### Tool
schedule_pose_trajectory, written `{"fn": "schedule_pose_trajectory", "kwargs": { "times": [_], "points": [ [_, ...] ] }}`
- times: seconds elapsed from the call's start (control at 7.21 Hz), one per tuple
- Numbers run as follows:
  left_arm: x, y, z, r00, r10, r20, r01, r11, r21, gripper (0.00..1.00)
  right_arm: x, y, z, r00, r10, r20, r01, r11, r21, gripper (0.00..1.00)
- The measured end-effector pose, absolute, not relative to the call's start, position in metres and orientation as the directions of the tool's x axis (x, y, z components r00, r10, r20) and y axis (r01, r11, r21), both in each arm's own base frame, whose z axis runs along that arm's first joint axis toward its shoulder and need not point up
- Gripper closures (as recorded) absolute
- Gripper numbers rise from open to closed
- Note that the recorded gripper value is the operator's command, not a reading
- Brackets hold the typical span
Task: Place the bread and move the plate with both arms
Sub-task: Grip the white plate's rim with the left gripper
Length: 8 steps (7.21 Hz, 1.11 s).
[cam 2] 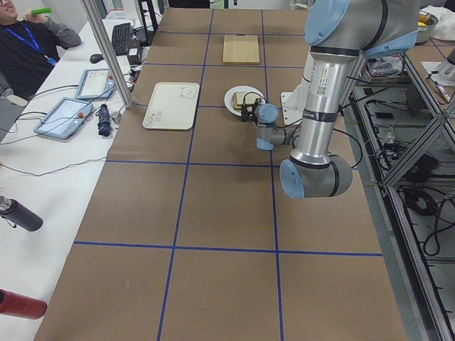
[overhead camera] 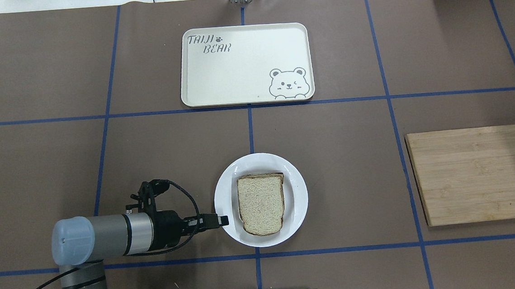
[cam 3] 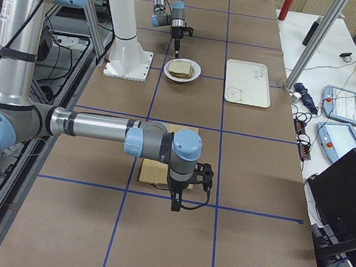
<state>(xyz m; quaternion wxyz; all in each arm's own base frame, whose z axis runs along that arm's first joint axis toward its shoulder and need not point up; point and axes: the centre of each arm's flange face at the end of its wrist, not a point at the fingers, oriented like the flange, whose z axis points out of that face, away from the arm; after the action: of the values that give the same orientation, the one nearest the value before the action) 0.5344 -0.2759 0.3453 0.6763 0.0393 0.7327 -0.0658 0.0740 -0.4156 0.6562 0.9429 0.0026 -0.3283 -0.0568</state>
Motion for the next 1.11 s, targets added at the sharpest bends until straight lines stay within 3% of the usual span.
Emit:
{"fn": "schedule_pose_trajectory", "kwargs": {
  "times": [1.11],
  "points": [
    [0.552, -0.31, 0.342, -0.071, -0.068, -0.995, 0.189, 0.979, -0.08, 0.58, 0.074, -0.419, 0.657, 0.778, -0.108, 0.62, 0.104, 0.994, 0.042, 0.0]
  ]
}}
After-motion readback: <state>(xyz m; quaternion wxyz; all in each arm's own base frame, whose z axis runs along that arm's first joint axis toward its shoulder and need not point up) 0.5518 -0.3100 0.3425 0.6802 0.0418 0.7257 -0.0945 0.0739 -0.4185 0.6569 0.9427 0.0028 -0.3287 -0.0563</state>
